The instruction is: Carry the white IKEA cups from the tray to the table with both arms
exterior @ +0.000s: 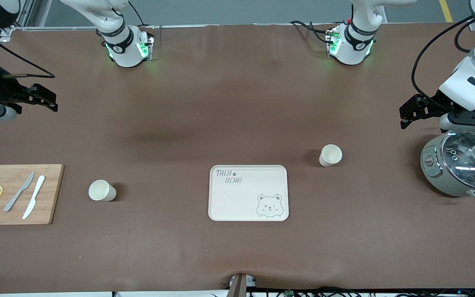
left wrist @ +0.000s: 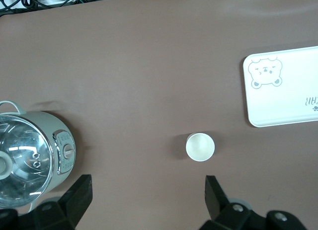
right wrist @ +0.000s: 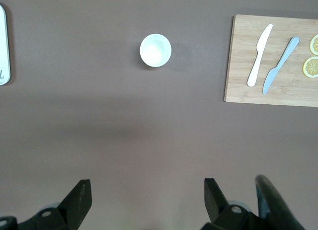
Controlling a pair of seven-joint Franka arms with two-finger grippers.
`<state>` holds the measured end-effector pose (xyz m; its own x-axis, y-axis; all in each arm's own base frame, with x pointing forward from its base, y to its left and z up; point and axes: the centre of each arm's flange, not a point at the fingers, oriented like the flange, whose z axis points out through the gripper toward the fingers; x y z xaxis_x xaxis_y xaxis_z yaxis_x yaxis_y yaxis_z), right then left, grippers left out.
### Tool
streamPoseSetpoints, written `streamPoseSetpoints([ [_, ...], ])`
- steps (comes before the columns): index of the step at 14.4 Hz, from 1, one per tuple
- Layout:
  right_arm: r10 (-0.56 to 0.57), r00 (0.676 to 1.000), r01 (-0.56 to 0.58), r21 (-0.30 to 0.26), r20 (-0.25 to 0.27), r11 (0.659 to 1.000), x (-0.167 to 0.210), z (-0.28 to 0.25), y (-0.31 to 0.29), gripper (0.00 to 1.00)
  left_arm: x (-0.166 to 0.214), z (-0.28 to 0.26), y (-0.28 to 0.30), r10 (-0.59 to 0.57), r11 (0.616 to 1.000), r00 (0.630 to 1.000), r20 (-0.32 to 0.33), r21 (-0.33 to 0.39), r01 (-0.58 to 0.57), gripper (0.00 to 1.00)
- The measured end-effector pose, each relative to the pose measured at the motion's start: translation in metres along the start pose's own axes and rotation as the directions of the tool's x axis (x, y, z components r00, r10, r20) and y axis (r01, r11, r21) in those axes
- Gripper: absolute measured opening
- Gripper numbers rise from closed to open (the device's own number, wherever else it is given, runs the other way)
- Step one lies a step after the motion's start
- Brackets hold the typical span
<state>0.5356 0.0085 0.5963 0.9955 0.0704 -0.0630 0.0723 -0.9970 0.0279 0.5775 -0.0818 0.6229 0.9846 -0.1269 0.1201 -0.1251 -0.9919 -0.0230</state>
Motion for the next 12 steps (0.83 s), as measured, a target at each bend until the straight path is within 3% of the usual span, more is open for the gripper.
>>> streamPoseSetpoints([
  [8,0.001,1.000,-0.001,0.004,-0.001,1.000,0.000,0.001,0.002,1.00,-0.013,0.009,0.000,0.025,1.000,0.993,0.115,0.000,-0.025,1.00],
  [12,0.005,1.000,-0.005,0.008,-0.002,1.000,0.000,0.001,0.005,1.00,-0.015,0.010,0.004,0.033,0.999,0.991,0.128,-0.002,-0.034,1.00],
])
